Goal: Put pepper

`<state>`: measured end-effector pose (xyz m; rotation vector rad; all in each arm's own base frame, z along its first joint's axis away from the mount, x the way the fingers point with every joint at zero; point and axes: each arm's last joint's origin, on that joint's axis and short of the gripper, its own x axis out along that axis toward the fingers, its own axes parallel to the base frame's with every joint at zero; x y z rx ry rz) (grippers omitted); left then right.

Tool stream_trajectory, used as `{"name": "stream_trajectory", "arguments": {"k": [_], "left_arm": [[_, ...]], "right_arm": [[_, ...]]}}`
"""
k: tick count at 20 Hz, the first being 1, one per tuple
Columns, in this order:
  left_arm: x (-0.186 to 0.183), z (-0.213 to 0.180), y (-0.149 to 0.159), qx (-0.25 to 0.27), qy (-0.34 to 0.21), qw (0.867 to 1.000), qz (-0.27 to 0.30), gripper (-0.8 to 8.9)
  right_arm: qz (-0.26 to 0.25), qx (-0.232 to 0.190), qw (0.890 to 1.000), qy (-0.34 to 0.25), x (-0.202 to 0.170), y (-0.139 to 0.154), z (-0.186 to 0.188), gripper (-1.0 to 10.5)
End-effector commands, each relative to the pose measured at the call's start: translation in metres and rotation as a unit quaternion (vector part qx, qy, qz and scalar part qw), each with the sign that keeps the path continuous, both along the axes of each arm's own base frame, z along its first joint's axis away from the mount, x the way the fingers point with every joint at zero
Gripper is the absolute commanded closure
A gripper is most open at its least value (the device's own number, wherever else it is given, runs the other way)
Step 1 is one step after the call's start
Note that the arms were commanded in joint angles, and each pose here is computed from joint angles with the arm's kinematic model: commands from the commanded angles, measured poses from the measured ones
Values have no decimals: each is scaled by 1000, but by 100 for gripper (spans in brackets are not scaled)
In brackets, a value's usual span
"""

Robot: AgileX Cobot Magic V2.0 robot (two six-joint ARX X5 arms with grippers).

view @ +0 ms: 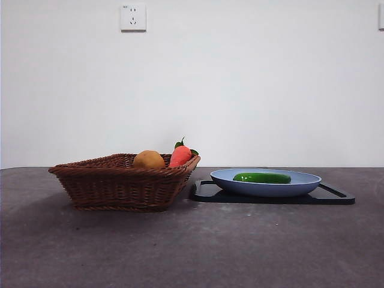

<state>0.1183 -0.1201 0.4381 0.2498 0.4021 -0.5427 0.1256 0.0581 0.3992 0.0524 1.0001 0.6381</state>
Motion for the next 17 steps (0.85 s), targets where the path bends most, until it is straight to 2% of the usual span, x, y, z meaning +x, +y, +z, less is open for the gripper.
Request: {"name": "stream_trajectory", "arguments": {"k": [1,4,8,10,12,17], "left_arm": [[-1,20,28,-25,-82,995,43,805],[-13,23,64,-75,-186,977,68,805],[-32,-20,97,-110,-301,933,167,805],[-38,-52,106,-106,-324,918,204,805],[-39,-86,112,-98,-331,909,233,805],[-36,-165,118,-102,-296,908,277,805]], "right_arm": [[-2,2,1000,-1,0,0,4,936],[-2,1,1000,-1,0,0,4,936],[-2,2,1000,-1,0,0,4,936],[-2,2,1000,-1,0,0,4,936],[-2,1,1000,-1,0,0,4,936],[-2,2,1000,-1,0,0,4,936]]}}
